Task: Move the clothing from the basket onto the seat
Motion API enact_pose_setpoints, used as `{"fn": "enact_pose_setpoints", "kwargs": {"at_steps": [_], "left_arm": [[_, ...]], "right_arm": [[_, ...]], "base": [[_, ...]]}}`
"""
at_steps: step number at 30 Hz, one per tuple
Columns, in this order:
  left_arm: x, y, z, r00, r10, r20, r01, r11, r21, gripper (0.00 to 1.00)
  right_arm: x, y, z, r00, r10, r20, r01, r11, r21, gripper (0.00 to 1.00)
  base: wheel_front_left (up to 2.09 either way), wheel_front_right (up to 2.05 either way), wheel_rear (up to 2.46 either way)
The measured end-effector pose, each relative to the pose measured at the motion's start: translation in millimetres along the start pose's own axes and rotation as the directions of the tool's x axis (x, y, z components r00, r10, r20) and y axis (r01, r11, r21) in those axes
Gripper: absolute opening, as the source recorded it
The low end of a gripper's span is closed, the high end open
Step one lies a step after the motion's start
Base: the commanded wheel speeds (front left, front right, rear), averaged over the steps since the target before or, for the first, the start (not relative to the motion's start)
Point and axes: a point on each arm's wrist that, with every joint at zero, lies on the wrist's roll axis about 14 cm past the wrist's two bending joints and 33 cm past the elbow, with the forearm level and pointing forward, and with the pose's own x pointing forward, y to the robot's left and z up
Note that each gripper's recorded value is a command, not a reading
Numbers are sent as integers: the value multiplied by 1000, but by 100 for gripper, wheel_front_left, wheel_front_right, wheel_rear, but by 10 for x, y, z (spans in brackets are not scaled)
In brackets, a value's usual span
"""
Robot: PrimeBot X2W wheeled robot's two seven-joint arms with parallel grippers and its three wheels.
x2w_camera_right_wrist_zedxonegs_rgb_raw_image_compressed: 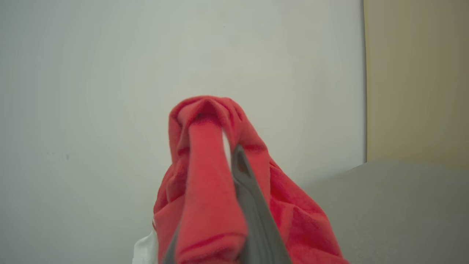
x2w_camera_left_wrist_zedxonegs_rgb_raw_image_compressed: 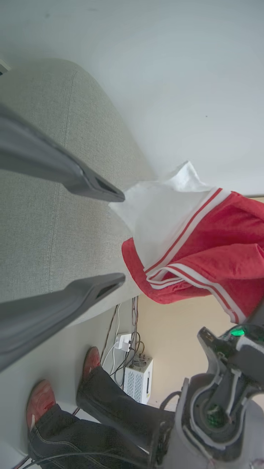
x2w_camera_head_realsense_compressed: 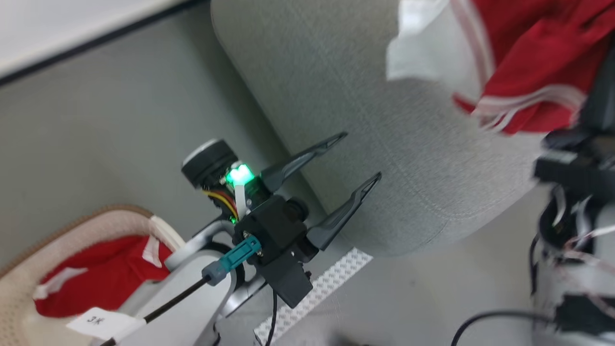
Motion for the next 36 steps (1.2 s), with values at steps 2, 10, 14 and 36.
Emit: {"fn": "enact_pose_setpoints", "kwargs": {"at_steps": [2, 10, 14, 36], "left_arm": [[-12, 64, -68, 1000, -6, -2, 6, 1000, 0, 100], [-135, 320, -494, 999, 4, -48, -6, 1000, -28, 100], [-204, 428, -696, 998, 11, -67, -14, 999, -42, 100], [-532, 492, -1217, 983, 42, -178, -63, 992, -113, 100]], "right_arm": [[159, -79, -27, 1000, -11, 20, 11, 1000, -14, 0], [656, -313, -383, 1000, -24, 9, 24, 998, -59, 0], [900, -436, -542, 999, -37, 7, 37, 997, -65, 0], [252, -999, -2455, 778, -179, -602, 88, 980, -177, 0]], "base": [[0, 0, 0], [0, 0, 0], [0, 0, 0], [0, 0, 0]]}}
